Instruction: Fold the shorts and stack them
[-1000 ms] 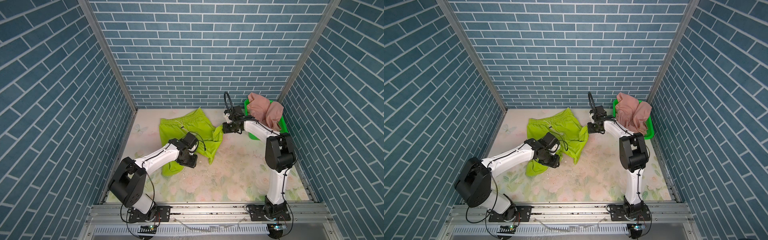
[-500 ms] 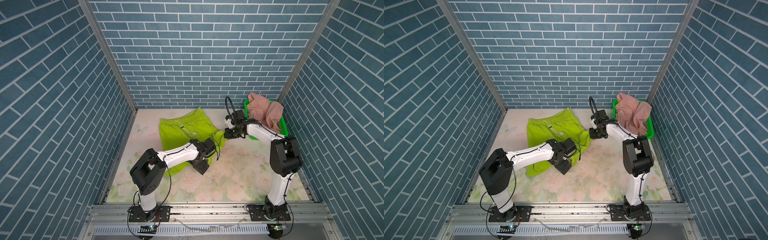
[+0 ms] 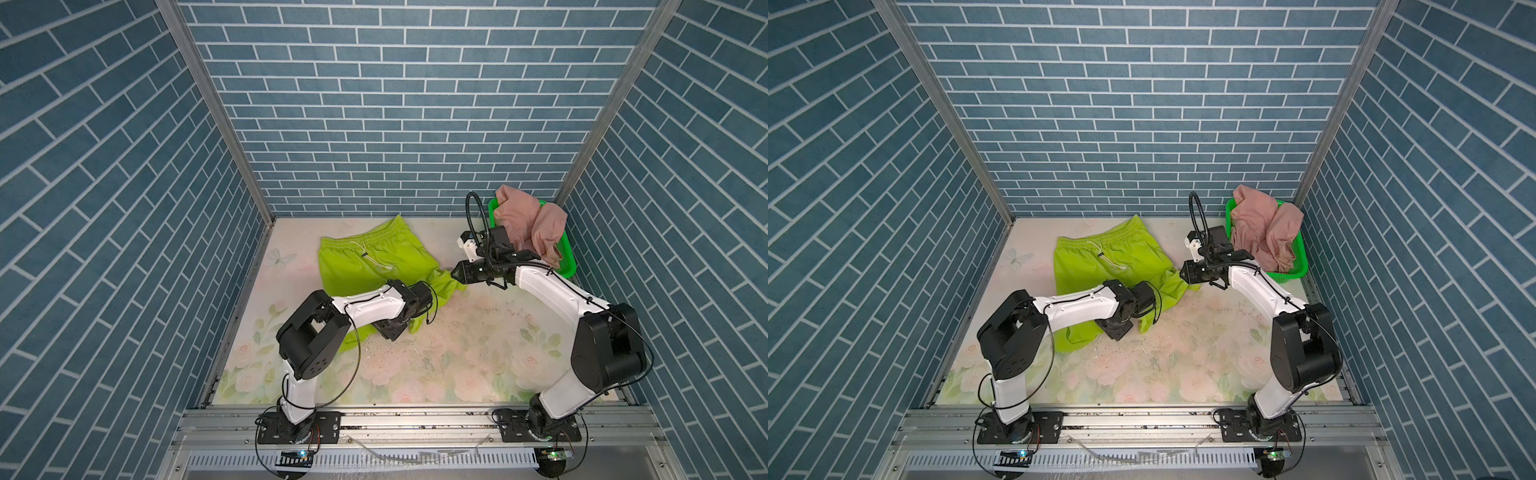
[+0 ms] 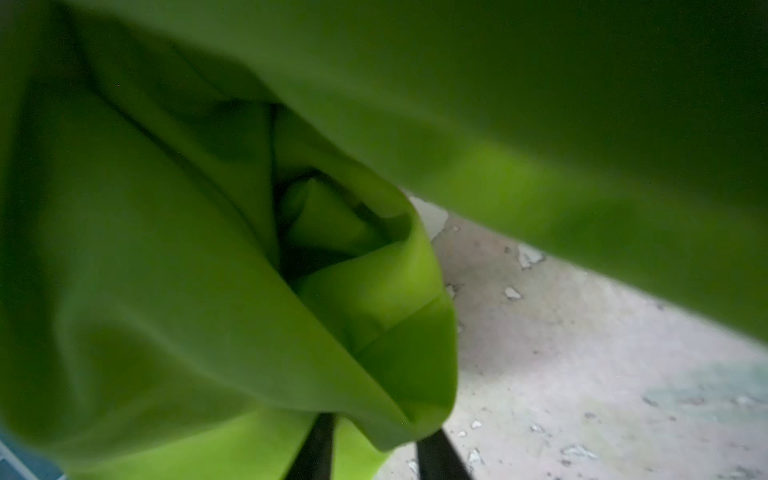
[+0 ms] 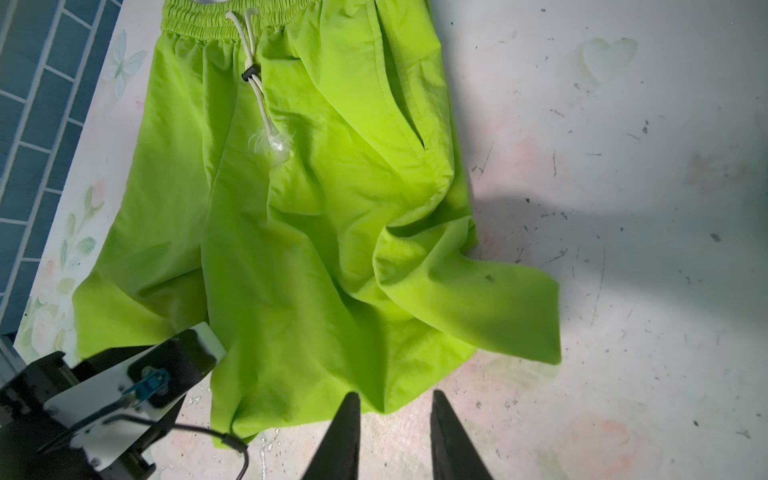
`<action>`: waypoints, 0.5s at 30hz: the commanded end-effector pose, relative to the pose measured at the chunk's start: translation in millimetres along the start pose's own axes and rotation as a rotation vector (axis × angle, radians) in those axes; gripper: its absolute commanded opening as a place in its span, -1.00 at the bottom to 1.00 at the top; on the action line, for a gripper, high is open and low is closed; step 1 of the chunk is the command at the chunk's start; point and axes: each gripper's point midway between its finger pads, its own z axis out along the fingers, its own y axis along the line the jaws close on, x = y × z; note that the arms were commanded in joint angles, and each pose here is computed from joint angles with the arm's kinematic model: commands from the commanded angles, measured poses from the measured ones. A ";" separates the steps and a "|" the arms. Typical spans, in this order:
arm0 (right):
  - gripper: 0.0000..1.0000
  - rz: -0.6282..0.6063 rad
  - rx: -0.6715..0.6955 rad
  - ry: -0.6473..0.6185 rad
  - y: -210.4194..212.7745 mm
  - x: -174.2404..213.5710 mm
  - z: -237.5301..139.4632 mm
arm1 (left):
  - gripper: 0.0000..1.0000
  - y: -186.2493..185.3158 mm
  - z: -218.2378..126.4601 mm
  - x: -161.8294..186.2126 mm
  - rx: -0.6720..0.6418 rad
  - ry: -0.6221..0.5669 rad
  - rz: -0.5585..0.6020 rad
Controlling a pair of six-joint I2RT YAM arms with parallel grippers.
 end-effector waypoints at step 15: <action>-0.20 -0.107 -0.268 0.072 68.9 48.1 -31.9 | -1.00 -30.5 -116.1 -4.1 0.770 -0.127 0.030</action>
